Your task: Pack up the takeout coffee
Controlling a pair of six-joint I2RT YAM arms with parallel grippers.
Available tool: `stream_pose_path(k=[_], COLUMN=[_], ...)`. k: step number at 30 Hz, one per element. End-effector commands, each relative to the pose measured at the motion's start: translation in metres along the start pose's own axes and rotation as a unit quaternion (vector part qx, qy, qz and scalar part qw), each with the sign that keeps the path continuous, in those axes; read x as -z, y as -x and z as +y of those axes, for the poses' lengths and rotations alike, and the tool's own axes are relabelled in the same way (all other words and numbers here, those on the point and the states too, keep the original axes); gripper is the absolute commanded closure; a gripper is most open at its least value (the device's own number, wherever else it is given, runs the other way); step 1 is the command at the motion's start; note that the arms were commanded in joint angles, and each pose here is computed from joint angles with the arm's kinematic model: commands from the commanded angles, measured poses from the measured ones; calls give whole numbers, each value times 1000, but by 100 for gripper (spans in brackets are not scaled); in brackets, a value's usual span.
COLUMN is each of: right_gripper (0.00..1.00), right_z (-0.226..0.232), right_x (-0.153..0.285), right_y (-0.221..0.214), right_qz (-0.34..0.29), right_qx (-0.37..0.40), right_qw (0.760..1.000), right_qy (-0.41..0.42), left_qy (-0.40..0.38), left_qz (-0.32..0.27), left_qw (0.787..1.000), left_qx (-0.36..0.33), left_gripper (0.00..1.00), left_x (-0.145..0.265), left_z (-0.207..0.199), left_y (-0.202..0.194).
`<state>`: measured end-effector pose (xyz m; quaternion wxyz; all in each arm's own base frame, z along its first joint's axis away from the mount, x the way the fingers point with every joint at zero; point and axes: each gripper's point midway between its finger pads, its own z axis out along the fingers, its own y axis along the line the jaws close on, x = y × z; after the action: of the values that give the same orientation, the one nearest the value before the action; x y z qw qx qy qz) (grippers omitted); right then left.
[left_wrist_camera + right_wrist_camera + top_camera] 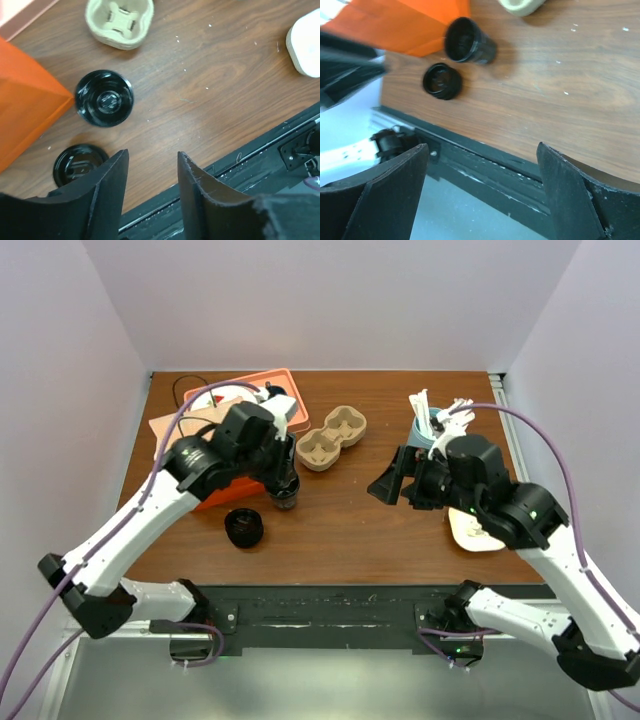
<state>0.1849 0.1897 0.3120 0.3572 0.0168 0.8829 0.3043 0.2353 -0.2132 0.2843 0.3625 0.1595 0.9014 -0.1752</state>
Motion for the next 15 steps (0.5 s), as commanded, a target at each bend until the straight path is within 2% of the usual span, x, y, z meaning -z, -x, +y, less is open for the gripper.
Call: stream_pose_path(k=[1, 3, 7, 15], right_gripper=[8, 8, 8, 7], right_z=[15, 17, 10, 9], right_x=[9, 8, 1, 3], right_y=[1, -3, -10, -13], right_qz=[-26, -18, -2, 6], right_qx=[3, 4, 3, 23], right_qw=[998, 997, 998, 998], right_qy=[64, 73, 58, 60], left_qy=[-10, 11, 17, 56], left_qz=[5, 12, 45, 87], left_qw=[999, 999, 997, 992], left_qx=[-32, -40, -62, -79], left_gripper=[53, 60, 65, 73], left_x=[-33, -49, -85, -129], left_z=[-8, -2, -1, 15], left_y=[0, -2, -13, -38])
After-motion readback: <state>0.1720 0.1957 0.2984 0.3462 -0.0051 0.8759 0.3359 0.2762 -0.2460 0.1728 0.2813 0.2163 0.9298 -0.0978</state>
